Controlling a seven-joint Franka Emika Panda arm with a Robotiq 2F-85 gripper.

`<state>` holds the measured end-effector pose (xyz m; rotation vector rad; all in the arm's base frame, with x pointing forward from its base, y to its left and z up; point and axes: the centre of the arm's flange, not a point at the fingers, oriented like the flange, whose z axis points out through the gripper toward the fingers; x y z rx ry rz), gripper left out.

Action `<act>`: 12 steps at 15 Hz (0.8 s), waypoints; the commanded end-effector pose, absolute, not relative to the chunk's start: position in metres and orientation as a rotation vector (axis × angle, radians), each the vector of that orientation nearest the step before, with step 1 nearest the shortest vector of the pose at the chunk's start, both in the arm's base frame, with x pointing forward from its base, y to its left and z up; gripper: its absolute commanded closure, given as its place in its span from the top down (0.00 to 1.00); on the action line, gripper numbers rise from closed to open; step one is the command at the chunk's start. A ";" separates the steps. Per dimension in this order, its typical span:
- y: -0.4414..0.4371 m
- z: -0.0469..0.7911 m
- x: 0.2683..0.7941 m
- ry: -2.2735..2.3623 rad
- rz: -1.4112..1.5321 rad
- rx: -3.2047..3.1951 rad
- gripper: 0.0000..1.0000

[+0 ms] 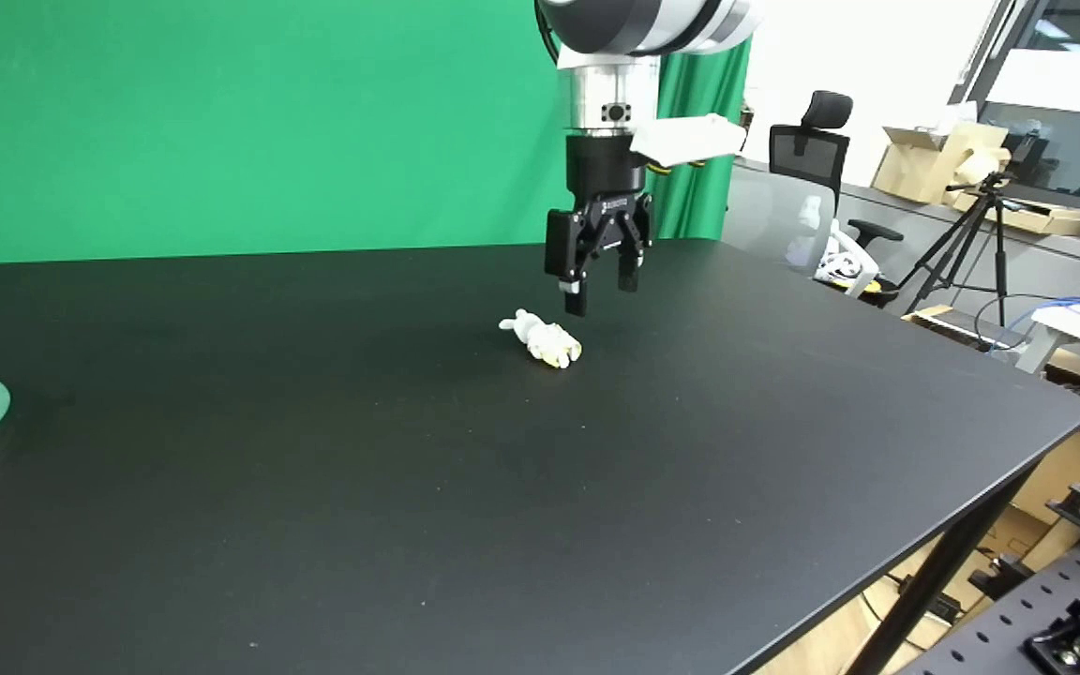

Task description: Move the white object forward.

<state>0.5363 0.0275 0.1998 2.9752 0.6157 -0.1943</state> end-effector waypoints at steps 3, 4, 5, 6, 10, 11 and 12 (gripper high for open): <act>0.049 0.184 0.550 0.604 -0.222 2.943 1.00; 0.052 0.181 0.551 0.587 -0.223 2.938 1.00; 0.055 0.178 0.551 0.565 -0.223 2.933 1.00; 0.057 0.176 0.552 0.516 -0.223 2.932 1.00; 0.066 0.166 0.556 0.230 -0.230 2.919 1.00; 0.067 0.163 0.556 0.163 -0.233 2.916 1.00; 0.069 0.161 0.557 0.113 -0.243 2.912 1.00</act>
